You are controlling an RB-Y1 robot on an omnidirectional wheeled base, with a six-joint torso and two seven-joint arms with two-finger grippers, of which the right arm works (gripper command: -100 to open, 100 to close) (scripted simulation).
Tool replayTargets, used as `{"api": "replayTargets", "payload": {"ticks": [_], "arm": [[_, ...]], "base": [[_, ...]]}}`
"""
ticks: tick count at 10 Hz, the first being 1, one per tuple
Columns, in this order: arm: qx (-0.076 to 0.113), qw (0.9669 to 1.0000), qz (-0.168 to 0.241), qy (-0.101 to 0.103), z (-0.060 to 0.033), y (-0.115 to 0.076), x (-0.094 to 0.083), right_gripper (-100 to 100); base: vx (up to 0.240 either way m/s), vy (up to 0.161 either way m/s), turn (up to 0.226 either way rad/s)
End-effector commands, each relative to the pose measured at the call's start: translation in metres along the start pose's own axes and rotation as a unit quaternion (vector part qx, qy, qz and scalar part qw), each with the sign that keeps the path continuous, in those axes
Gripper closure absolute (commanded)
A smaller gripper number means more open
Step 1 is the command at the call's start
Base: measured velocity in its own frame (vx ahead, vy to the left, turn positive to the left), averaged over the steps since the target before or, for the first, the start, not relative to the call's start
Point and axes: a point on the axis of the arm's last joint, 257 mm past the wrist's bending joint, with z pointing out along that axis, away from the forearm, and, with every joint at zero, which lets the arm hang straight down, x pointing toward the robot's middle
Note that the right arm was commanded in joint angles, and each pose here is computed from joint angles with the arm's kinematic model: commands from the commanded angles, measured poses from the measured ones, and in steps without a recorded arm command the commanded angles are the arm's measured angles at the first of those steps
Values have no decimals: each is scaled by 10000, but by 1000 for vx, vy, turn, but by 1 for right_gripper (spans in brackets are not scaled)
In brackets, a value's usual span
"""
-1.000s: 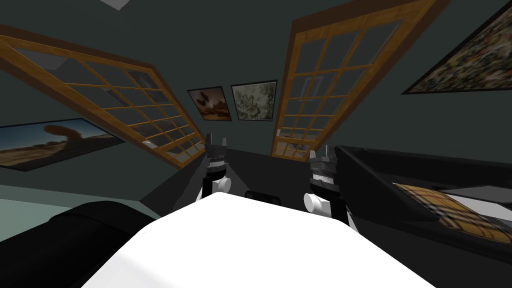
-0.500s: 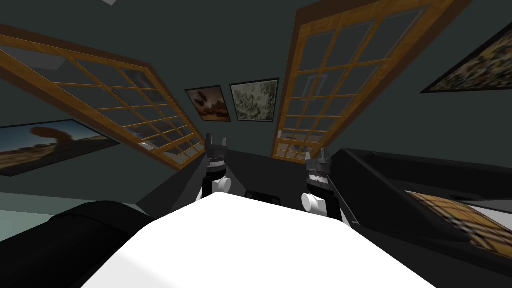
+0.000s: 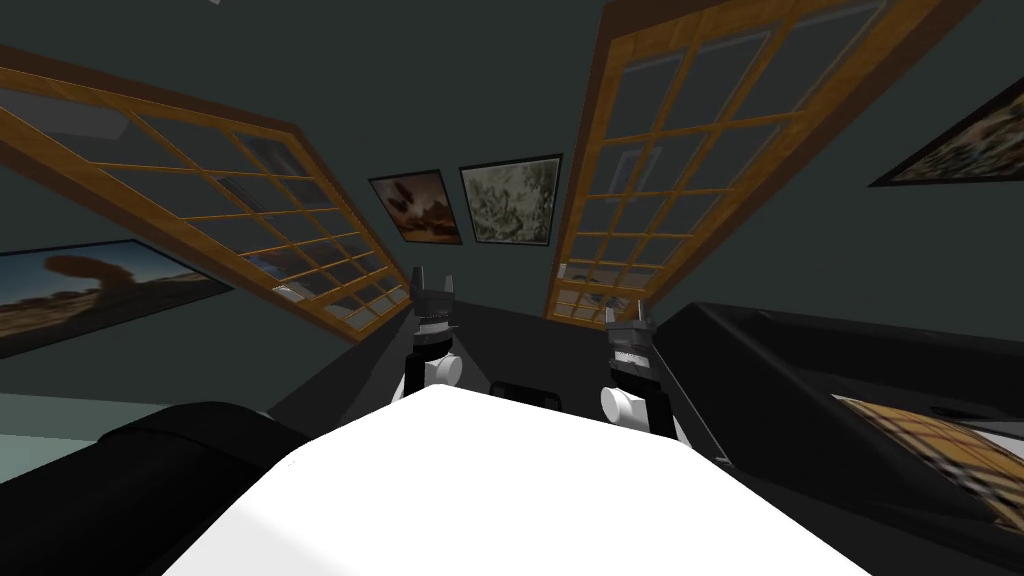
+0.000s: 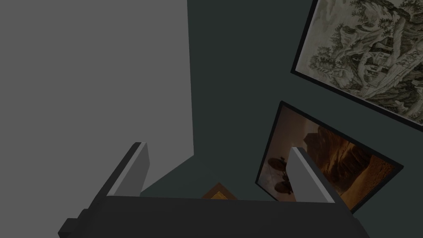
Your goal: Pull the door open
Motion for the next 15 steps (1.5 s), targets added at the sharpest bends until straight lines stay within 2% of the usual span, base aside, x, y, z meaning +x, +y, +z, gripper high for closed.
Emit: {"api": "replayTargets", "payload": {"ticks": [1, 5, 8, 11, 15], "arm": [[59, 9997, 217, -6, -12, -81, -11, -100], [214, 9971, 723, -39, -65, -297, -64, -100], [336, 9930, 1128, -86, -114, -468, -112, -100], [455, 9871, 1529, -149, -169, -638, -165, -100], [610, 9761, 2068, -261, -255, -866, -246, -100]], "base": [[95, 2, 18], [106, 2, 22], [98, 8, 24], [102, 4, 23], [96, 5, 25]]}}
